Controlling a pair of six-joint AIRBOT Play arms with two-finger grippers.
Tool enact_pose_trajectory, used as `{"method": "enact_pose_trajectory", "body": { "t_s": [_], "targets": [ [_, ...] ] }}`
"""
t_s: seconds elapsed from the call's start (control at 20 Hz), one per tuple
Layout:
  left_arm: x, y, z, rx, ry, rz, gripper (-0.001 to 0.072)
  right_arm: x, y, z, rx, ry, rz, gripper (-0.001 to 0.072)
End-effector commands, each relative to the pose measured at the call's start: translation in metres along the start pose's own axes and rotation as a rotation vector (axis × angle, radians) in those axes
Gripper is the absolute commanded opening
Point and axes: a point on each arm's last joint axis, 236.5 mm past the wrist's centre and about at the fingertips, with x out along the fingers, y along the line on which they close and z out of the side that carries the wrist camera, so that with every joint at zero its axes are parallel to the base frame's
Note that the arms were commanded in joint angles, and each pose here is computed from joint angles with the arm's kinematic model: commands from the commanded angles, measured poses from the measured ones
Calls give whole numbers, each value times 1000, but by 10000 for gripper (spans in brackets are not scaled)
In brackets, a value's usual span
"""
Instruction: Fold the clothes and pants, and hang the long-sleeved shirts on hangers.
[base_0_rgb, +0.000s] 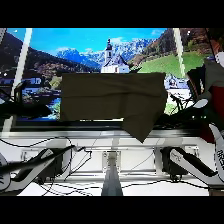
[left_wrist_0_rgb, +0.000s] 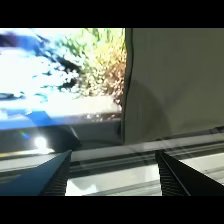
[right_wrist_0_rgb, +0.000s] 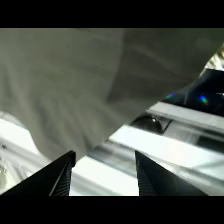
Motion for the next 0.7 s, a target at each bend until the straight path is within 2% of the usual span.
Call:
{"method": "enact_pose_trajectory", "body": {
  "t_s": [0.0, 0.2, 0.3, 0.45, 0.5, 0.65],
  "targets": [
    [16, 2, -14, -64, 48, -23, 593, 16, -2, 7, 52, -60, 24, 451],
    [26, 3, -19, -95, 91, -44, 593, 25, -6, 6, 80, -42, 31, 430],
    [33, 3, -22, -110, 115, -64, 593, 26, -4, 13, 94, -64, 47, 318],
    [41, -3, -20, -148, 129, -114, 593, 26, -2, 13, 62, -66, 57, 39],
    [44, -6, -19, -162, 131, -135, 593, 26, -2, 15, 60, -72, 57, 14],
    [59, -15, -15, -213, 138, -211, 572, 26, -1, 17, 49, -82, 61, 14]
  ]
}}
